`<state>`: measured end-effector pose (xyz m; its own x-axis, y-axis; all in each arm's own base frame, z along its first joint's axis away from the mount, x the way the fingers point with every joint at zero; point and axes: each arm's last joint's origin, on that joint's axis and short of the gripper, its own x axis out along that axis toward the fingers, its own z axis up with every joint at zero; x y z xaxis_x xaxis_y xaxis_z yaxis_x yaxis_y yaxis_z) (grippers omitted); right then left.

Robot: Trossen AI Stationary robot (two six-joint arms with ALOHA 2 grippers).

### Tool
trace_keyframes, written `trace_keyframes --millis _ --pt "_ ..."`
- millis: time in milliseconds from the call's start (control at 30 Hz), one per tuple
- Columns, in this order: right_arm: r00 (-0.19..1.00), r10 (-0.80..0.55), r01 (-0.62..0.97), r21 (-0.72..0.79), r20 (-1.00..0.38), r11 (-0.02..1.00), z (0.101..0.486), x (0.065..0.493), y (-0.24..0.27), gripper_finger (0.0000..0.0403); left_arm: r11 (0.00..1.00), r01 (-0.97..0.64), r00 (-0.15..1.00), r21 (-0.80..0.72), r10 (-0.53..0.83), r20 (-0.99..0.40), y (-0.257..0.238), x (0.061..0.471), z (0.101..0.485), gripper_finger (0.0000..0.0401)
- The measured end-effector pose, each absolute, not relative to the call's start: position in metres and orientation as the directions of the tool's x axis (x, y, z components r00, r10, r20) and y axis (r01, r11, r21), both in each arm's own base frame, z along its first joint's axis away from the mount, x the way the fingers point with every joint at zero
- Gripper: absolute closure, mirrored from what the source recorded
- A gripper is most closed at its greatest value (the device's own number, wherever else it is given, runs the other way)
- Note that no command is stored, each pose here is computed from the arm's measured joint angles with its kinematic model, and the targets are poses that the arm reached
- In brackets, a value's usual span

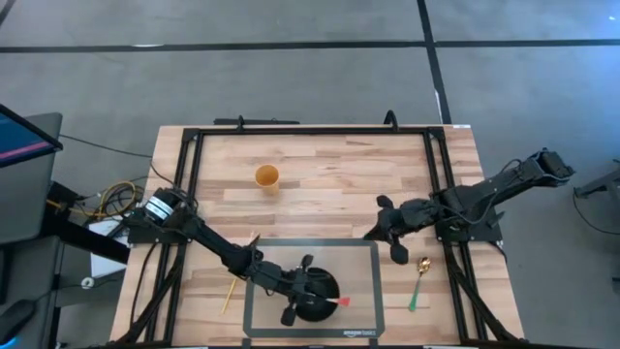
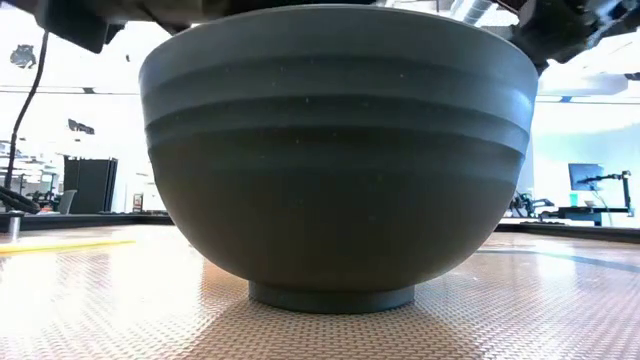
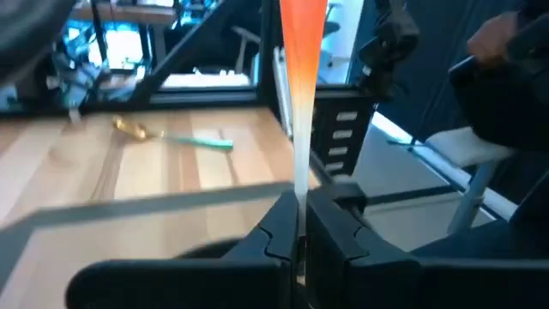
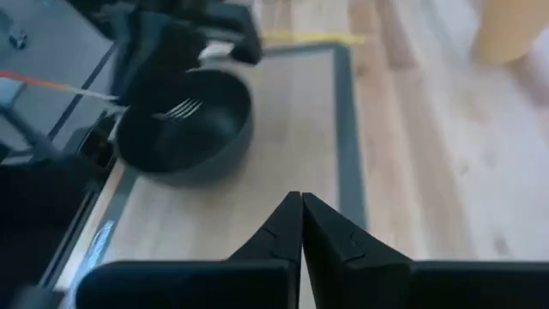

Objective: Pick & Place Utensil
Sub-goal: Put the white orange fork into the black bowl on the transparent mat

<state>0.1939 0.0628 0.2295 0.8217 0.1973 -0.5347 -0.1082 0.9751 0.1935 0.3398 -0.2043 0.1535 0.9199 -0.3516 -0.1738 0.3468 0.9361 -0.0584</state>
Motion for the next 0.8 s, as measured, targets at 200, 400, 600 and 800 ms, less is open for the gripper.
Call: trace_keyframes --millis 200,400,600,800 --pt "0.77 0.242 -0.146 0.207 -0.59 0.967 0.215 0.199 0.081 0.0402 0.947 0.313 0.91 -0.07 -0.32 -0.262 -0.202 0.341 0.133 0.0389" --pt "0.741 0.274 -0.168 0.226 -0.613 0.96 0.2 0.212 0.088 0.0402 0.952 0.288 0.909 -0.1 -0.305 -0.286 -0.199 0.337 0.127 0.0389" --pt "0.75 0.379 -0.256 0.291 -0.542 0.922 0.192 0.23 0.099 0.0402 0.953 0.276 0.903 -0.122 -0.301 -0.306 -0.197 0.333 0.122 0.0386" --pt "0.752 0.395 -0.259 0.314 -0.528 0.913 0.177 0.242 0.107 0.0402 0.953 0.277 0.903 -0.121 -0.301 -0.305 -0.197 0.333 0.122 0.0387"
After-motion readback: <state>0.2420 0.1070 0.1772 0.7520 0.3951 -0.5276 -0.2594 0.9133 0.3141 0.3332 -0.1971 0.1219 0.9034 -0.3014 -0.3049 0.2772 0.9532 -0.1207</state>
